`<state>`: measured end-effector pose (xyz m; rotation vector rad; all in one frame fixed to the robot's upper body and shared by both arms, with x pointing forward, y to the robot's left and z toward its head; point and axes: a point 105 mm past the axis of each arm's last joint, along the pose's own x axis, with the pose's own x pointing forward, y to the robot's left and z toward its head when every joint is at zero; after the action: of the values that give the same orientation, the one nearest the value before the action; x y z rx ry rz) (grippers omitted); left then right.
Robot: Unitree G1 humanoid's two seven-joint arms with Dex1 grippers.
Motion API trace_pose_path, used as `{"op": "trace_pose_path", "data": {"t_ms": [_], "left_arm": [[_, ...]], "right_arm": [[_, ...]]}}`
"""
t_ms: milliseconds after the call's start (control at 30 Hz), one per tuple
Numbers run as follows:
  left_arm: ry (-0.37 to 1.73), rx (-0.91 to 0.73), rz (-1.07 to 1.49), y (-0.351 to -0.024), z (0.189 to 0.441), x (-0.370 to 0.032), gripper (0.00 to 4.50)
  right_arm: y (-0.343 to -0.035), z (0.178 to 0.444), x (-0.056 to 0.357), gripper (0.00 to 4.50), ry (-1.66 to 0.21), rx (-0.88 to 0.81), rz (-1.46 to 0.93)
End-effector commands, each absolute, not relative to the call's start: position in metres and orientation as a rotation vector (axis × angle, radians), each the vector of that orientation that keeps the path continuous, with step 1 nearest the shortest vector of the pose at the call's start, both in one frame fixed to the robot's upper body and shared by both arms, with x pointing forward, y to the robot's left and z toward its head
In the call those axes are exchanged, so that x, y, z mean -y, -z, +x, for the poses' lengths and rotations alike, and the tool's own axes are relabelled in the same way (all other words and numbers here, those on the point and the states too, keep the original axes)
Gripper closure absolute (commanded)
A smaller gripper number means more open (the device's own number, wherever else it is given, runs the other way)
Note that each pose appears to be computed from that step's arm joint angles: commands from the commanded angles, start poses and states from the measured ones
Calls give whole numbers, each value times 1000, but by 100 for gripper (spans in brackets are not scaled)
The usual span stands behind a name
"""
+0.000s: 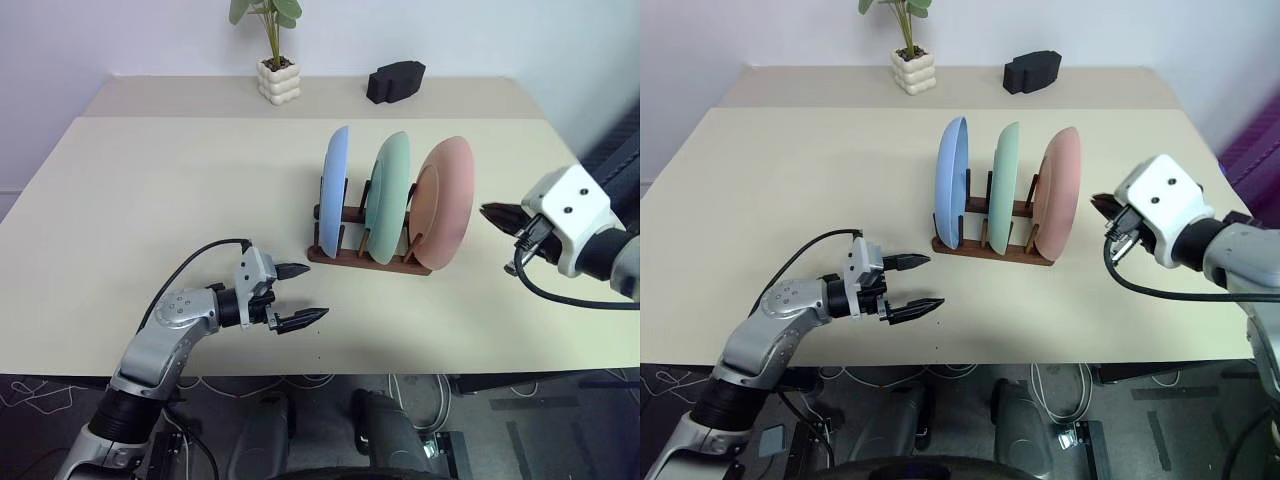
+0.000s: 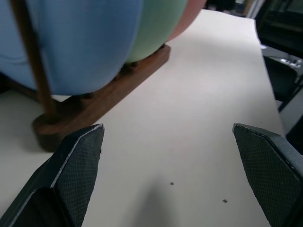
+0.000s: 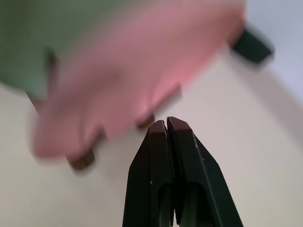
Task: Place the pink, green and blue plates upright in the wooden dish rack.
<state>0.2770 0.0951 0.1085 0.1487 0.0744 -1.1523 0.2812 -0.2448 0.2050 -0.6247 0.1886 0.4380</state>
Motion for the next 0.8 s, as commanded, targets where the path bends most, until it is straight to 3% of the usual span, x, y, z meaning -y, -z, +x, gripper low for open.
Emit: {"op": "trace_pose_path", "data": {"t_ms": [33, 300, 800], "left_arm": [[1027, -35, 199, -114, 295, -117, 0], [874, -50, 251, -118, 310, -166, 0], [779, 4, 214, -134, 323, -160, 0]], "right_arm": [[-197, 282, 269, 448, -348, -139, -521], [-166, 265, 301, 448, -328, -102, -314], [-136, 279, 298, 448, -300, -85, -216]]}}
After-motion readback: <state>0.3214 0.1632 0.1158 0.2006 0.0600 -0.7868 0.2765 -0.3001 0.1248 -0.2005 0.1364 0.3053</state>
